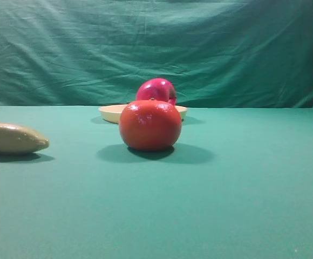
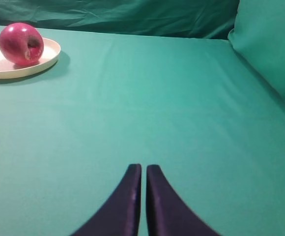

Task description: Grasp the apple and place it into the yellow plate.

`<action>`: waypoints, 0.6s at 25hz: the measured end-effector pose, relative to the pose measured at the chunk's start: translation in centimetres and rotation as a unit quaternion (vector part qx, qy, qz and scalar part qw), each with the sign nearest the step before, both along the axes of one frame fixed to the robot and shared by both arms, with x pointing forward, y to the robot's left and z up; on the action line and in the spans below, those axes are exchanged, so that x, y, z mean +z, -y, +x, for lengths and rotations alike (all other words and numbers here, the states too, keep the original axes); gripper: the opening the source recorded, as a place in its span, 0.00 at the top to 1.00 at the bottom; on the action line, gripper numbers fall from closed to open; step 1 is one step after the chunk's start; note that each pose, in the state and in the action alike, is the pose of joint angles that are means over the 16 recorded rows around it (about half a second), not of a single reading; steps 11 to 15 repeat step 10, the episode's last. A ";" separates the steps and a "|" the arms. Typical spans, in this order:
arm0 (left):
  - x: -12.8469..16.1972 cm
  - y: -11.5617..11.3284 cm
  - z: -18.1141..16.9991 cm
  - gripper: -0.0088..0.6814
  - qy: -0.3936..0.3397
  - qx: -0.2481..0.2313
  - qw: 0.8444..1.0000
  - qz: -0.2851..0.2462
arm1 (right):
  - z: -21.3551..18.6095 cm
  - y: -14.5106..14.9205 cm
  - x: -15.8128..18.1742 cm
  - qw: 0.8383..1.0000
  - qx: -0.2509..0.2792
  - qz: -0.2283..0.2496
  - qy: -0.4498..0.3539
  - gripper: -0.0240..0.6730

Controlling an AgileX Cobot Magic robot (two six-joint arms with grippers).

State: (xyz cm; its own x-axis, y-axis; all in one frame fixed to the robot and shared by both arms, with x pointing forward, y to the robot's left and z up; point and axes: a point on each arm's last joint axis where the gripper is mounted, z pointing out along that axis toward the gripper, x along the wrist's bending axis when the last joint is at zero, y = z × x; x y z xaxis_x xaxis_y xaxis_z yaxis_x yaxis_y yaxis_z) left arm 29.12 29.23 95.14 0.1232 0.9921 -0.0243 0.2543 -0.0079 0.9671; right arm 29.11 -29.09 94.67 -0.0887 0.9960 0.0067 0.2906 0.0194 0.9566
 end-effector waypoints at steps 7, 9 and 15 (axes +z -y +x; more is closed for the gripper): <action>0.0 0.0 0.0 0.76 0.000 0.000 1.000 0.000 | 0.0 0.0 0.0 1.000 0.000 0.000 0.000 0.97; 0.0 0.0 0.0 0.76 0.000 0.000 1.000 0.000 | 0.0 0.0 0.0 1.000 0.000 0.000 0.000 0.97; 0.0 0.0 0.0 0.76 0.000 0.000 1.000 0.000 | 0.0 0.0 0.0 1.000 0.000 0.000 0.000 0.97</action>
